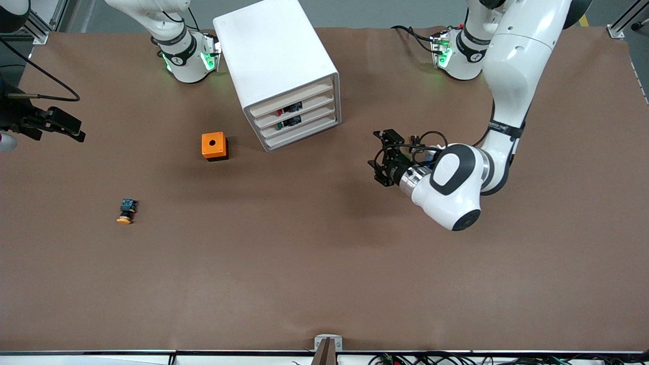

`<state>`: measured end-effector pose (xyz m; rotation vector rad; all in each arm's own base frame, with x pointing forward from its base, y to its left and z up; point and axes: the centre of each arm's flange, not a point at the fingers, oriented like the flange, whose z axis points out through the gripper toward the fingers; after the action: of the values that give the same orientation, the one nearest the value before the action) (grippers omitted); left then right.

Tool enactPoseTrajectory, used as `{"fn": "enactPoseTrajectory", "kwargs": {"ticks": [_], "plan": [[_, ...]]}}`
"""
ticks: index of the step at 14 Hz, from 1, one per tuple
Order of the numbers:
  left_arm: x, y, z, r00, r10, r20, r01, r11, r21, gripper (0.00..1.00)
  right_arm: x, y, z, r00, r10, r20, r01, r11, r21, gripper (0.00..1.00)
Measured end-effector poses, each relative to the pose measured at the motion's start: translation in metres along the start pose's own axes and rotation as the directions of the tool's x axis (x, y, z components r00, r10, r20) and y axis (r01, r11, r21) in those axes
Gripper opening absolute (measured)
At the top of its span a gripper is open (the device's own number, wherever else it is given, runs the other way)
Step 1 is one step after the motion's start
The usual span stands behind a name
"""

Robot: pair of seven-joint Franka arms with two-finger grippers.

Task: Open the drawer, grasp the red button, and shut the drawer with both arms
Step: 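Reach the left gripper to the white cabinet's drawer front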

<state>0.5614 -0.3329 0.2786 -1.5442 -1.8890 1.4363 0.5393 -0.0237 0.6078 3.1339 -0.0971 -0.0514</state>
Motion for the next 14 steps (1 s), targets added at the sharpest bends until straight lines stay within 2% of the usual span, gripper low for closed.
{"fn": "enactPoseTrajectory", "kwargs": {"ticks": [4, 10, 12, 14], "plan": [[-0.018, 0.004, 0.038, 0.992, -0.119, 0.032, 0.115, 0.987, 0.112, 1.00, -0.001, -0.003, 0.003, 0.997, 0.072, 0.014, -0.072, 0.997, -0.002, 1.00], [-0.029, 0.021, 0.108, 0.979, -0.201, -0.019, 0.200, 0.951, 0.234, 1.00, 0.001, -0.029, 0.015, 0.981, 0.190, 0.039, -0.189, 0.982, -0.008, 1.00], [-0.029, 0.028, 0.123, 0.973, -0.232, -0.018, 0.228, 0.936, 0.268, 0.94, 0.004, -0.037, 0.021, 0.974, 0.222, 0.056, -0.222, 0.975, 0.007, 1.00], [-0.028, 0.032, 0.131, 0.971, -0.239, -0.021, 0.235, 0.930, 0.283, 0.73, 0.005, -0.043, 0.026, 0.956, 0.282, 0.085, -0.286, 0.958, 0.036, 1.00]]}}
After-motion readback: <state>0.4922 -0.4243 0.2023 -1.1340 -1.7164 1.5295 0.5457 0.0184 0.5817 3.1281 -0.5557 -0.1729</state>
